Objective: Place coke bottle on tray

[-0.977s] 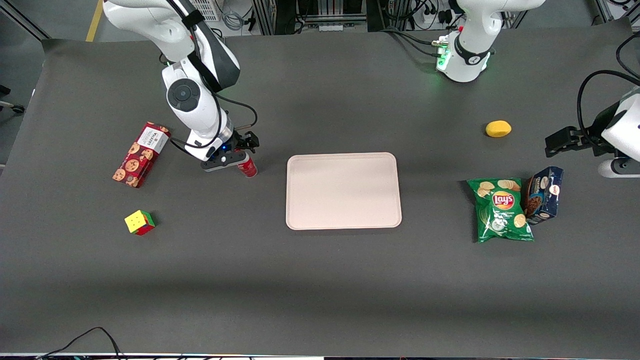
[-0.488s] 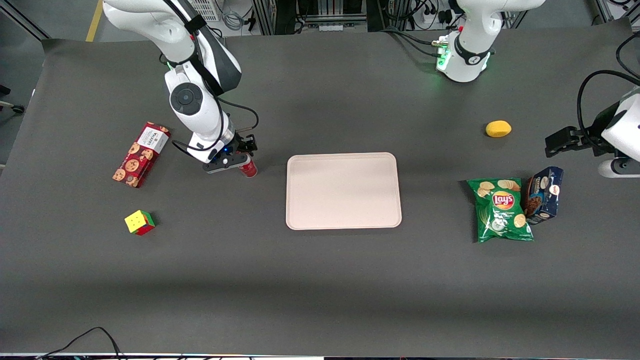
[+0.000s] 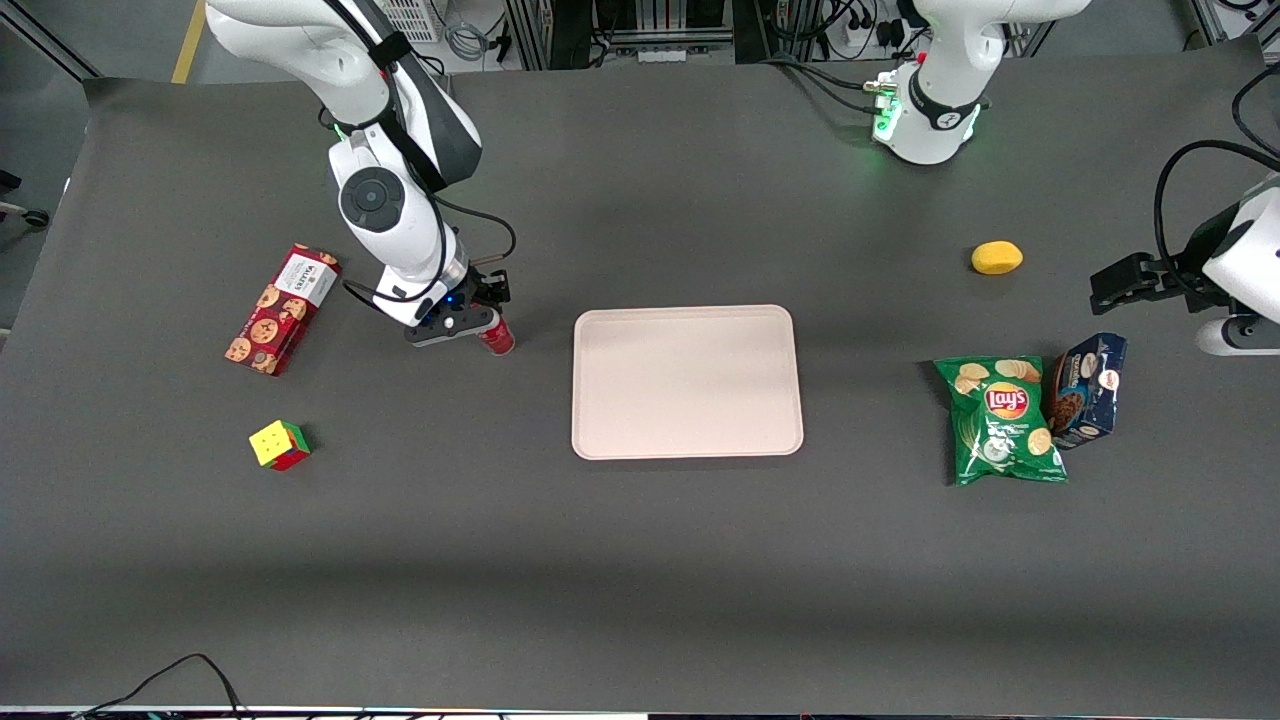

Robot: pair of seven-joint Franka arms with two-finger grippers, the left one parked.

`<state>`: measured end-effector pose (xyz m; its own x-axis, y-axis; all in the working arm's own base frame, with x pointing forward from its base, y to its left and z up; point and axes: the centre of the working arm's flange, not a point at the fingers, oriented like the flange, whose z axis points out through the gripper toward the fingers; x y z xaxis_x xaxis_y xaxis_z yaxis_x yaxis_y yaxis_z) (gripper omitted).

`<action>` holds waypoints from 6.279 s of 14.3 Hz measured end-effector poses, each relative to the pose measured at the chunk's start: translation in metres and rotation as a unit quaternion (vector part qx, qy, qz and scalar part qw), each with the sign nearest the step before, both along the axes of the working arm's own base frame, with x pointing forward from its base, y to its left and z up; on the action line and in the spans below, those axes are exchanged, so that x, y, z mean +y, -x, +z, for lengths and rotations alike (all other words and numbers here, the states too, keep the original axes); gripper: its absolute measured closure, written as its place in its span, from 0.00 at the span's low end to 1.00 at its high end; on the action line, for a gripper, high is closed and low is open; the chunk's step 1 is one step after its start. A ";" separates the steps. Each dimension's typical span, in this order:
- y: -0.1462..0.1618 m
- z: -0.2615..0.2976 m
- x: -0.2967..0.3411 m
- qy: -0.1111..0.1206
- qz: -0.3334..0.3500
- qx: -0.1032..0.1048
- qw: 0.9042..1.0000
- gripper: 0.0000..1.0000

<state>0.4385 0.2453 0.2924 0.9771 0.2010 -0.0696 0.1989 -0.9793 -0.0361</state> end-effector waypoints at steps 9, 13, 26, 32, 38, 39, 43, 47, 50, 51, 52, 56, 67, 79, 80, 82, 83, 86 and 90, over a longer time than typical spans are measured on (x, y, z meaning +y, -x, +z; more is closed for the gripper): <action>-0.011 0.025 0.007 0.000 0.003 0.000 1.000 0.54; -0.035 0.128 0.022 0.014 0.011 0.031 0.999 0.54; -0.049 0.244 0.064 -0.002 -0.032 0.026 0.999 0.54; -0.045 0.201 0.166 -0.027 -0.076 0.007 0.997 0.54; -0.076 0.072 0.189 0.008 -0.057 0.014 0.998 0.54; -0.078 0.056 0.190 0.010 -0.056 0.018 0.998 0.54; -0.085 0.029 0.194 0.009 -0.055 0.019 0.998 0.54; -0.087 0.018 0.193 0.018 -0.047 0.012 0.999 0.54; -0.088 0.012 0.193 0.020 -0.045 0.009 0.999 0.54; -0.088 0.011 0.193 0.021 -0.044 0.009 0.999 0.54; -0.088 0.011 0.193 0.021 -0.044 0.009 0.999 0.54; -0.088 0.011 0.193 0.021 -0.046 0.009 0.999 0.54; -0.099 0.026 0.191 0.011 -0.060 -0.003 0.998 0.00; -0.039 0.269 0.111 0.033 -0.023 -0.033 0.999 0.00; -0.032 0.279 0.096 0.033 -0.032 -0.034 0.998 0.00; -0.023 0.285 0.066 0.039 -0.043 -0.035 0.998 0.00; -0.023 0.286 0.048 0.043 -0.051 -0.035 0.997 0.00; -0.044 0.289 -0.013 0.046 -0.102 -0.034 0.993 0.00; -0.083 0.294 -0.122 0.042 -0.164 -0.034 0.985 0.00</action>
<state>0.5215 0.1235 0.5860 0.9915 -0.1298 -0.0045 -0.1294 -0.9903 0.0507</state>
